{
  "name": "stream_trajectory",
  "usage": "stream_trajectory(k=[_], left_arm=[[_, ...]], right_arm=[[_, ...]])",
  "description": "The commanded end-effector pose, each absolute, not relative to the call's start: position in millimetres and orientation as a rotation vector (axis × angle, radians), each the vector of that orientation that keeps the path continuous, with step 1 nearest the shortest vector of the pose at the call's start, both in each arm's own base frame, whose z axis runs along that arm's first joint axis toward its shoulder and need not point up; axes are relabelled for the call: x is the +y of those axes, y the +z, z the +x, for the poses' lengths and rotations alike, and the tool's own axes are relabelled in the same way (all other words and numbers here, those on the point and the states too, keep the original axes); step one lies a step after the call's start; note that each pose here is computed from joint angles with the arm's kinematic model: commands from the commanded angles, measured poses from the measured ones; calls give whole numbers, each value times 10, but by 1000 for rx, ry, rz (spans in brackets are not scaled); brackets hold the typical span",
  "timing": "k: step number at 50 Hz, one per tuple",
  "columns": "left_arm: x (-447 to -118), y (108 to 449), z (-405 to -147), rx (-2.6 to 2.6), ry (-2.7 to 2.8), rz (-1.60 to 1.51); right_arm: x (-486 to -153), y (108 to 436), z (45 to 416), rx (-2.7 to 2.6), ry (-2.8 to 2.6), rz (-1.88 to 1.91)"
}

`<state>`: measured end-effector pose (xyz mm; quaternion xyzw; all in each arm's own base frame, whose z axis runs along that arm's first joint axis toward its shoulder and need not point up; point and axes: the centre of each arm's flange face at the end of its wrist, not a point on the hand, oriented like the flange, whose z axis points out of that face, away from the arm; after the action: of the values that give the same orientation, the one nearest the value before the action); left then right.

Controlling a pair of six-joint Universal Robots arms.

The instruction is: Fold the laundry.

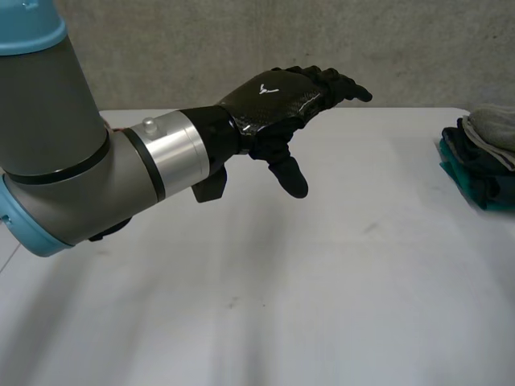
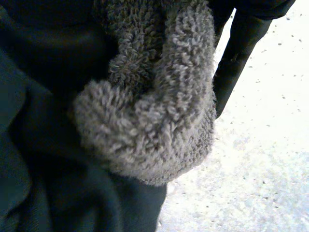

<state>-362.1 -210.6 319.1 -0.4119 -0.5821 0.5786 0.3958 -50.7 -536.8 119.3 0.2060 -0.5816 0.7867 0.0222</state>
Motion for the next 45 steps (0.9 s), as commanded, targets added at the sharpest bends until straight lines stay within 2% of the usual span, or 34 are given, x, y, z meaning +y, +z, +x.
stream_trajectory(k=[1, 11, 17, 20, 23, 26, 28, 30, 32, 33, 35, 36, 38, 39, 40, 43, 45], left_arm=[[-2095, 3181, -3622, -1477, 1462, -1046], [-2006, 3216, -3657, -1457, 1450, -1050], [-1952, 3251, -3667, -1443, 1451, -1054], [-1937, 3301, -3654, -1433, 1466, -1052], [-1944, 3378, -3630, -1424, 1499, -1040], [-2018, 3486, -3559, -1449, 1592, -988], [-2085, 3525, -3510, -1475, 1656, -948], [-2262, 3577, -3394, -1521, 1791, -874], [-2456, 3613, -3269, -1553, 1904, -815], [-2718, 3598, -3073, -1615, 2022, -756], [-2963, 3530, -2865, -1686, 2119, -721], [-3188, 3437, -2660, -1756, 2201, -710], [-3396, 3294, -2502, -1821, 2253, -732], [-3507, 3194, -2438, -1856, 2270, -754], [-3717, 2965, -2321, -1933, 2285, -799], [-4017, 2622, -2119, -2046, 2305, -875], [-4301, 2350, -1845, -2152, 2340, -937]], right_arm=[[-5246, 1424, -447, -1832, 2419, 607], [-4873, 1921, -428, -2138, 2213, 386], [-4655, 2280, -1012, -2055, 1779, 128], [-4613, 2534, -1147, -1918, 1631, 103], [-4639, 2723, -1120, -1810, 1656, 96], [-4665, 3014, -791, -1702, 1850, 126], [-4556, 3262, -439, -1634, 2022, 173], [-4456, 3380, -186, -1590, 2128, 245], [-4297, 3412, 248, -1536, 2275, 397], [-4244, 3362, 394, -1529, 2309, 456], [-4061, 3176, 823, -1509, 2398, 629], [-3994, 3105, 962, -1500, 2428, 684], [-3870, 2981, 1170, -1503, 2456, 761], [-3710, 2819, 1382, -1522, 2474, 841], [-3634, 2743, 1473, -1538, 2477, 872], [-3345, 2409, 1763, -1643, 2435, 996], [-3226, 2259, 1843, -1688, 2399, 1049]])
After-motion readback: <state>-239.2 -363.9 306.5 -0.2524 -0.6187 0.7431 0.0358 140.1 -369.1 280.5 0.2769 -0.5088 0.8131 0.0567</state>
